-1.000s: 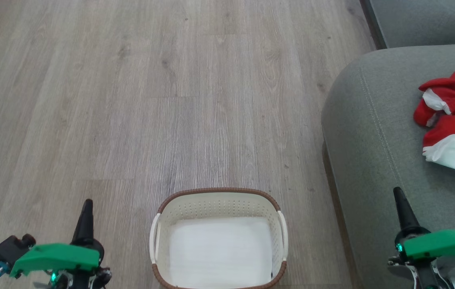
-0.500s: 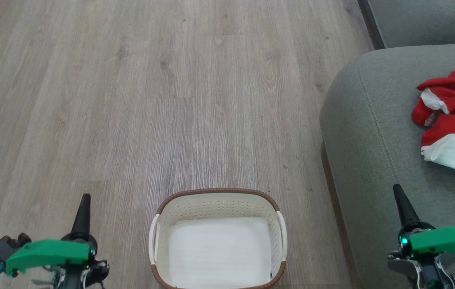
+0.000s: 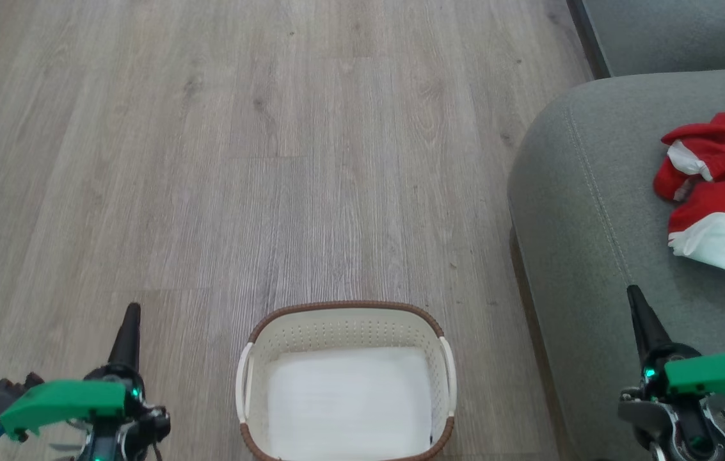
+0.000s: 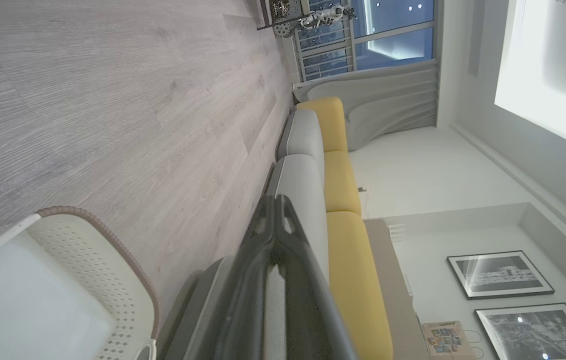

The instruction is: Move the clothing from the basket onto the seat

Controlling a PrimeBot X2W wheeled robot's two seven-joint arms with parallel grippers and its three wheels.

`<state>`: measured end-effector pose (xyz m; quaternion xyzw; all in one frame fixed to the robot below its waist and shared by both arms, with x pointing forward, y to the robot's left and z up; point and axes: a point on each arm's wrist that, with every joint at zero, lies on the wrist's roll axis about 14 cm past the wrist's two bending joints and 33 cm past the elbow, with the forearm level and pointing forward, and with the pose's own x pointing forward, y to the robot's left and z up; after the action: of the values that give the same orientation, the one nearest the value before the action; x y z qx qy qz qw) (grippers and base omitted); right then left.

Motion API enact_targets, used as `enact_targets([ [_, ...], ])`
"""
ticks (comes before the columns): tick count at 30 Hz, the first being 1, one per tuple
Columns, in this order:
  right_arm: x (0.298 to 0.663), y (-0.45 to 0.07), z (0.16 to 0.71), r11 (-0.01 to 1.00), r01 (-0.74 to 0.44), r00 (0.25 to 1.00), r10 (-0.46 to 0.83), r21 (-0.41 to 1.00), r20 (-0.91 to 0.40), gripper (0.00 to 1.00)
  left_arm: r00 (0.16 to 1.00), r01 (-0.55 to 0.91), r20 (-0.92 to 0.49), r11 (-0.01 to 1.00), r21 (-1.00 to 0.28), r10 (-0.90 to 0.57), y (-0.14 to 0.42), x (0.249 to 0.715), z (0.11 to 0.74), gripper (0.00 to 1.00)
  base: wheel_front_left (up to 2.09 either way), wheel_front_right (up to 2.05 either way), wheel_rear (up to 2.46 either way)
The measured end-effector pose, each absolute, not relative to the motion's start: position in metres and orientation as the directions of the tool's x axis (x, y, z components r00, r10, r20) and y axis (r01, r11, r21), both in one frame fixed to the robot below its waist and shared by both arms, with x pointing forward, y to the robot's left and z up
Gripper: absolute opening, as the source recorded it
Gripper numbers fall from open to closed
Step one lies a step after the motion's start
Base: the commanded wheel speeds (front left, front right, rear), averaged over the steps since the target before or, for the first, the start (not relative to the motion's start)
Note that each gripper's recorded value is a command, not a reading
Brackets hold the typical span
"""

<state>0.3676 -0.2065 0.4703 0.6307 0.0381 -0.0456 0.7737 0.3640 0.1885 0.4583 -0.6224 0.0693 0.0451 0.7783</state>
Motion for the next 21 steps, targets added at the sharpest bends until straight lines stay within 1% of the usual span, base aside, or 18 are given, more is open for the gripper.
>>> enact_targets([
  [8,0.369,-0.206,0.473,0.112,0.109,0.994,-0.024,0.988,-0.107,0.00,0.990,-0.137,-0.141,0.128,-0.982,-0.024,0.187,0.369,0.465,0.00,0.00,0.00,0.00],
  [21,0.374,-0.211,0.480,0.003,0.083,0.996,-0.037,0.997,-0.082,0.00,0.994,-0.104,-0.104,-0.001,-0.995,-0.023,0.190,0.373,0.474,0.00,0.00,0.00,0.00],
])
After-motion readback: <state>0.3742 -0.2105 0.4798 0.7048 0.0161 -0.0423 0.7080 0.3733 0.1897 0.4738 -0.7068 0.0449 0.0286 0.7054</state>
